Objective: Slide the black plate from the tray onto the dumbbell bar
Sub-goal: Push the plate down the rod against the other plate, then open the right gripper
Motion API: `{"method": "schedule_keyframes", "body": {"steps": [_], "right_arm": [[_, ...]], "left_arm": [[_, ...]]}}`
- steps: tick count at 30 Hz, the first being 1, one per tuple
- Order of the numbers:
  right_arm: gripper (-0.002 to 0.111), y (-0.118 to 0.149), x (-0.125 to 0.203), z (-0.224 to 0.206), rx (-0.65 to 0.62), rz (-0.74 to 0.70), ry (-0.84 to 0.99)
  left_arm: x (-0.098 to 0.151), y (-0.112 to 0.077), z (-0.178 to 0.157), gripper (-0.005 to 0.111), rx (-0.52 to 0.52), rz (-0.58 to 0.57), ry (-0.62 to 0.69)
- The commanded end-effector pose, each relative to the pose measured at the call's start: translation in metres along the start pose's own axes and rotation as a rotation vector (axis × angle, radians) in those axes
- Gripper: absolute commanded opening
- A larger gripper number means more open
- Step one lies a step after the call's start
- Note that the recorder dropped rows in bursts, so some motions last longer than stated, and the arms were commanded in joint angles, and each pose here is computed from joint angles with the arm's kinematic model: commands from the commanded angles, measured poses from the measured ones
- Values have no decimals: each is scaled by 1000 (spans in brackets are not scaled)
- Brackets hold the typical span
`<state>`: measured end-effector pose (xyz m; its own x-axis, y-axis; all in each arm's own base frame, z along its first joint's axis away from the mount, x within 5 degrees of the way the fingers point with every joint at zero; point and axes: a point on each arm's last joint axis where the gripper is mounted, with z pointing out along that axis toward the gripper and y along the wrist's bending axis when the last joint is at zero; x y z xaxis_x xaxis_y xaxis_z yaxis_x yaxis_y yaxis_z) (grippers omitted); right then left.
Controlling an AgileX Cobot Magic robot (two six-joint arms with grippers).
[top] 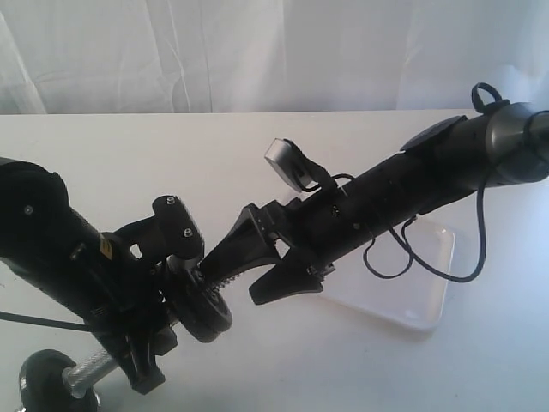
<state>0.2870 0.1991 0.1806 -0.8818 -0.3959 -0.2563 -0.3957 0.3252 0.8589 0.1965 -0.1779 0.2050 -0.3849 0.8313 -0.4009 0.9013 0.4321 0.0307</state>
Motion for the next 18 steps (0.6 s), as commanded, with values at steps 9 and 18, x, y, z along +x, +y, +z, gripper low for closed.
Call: {"method": "schedule_keyframes", "body": {"steps": [9,18], "right_arm": [[102,-24,-5,-53,66,43,-103],[32,-35,-12,-86,81,203,-205]], "left_arm": [[-14,1,-19,0,-39,-29,-133],[-13,1,-12,0,-28,-33,-106]]}}
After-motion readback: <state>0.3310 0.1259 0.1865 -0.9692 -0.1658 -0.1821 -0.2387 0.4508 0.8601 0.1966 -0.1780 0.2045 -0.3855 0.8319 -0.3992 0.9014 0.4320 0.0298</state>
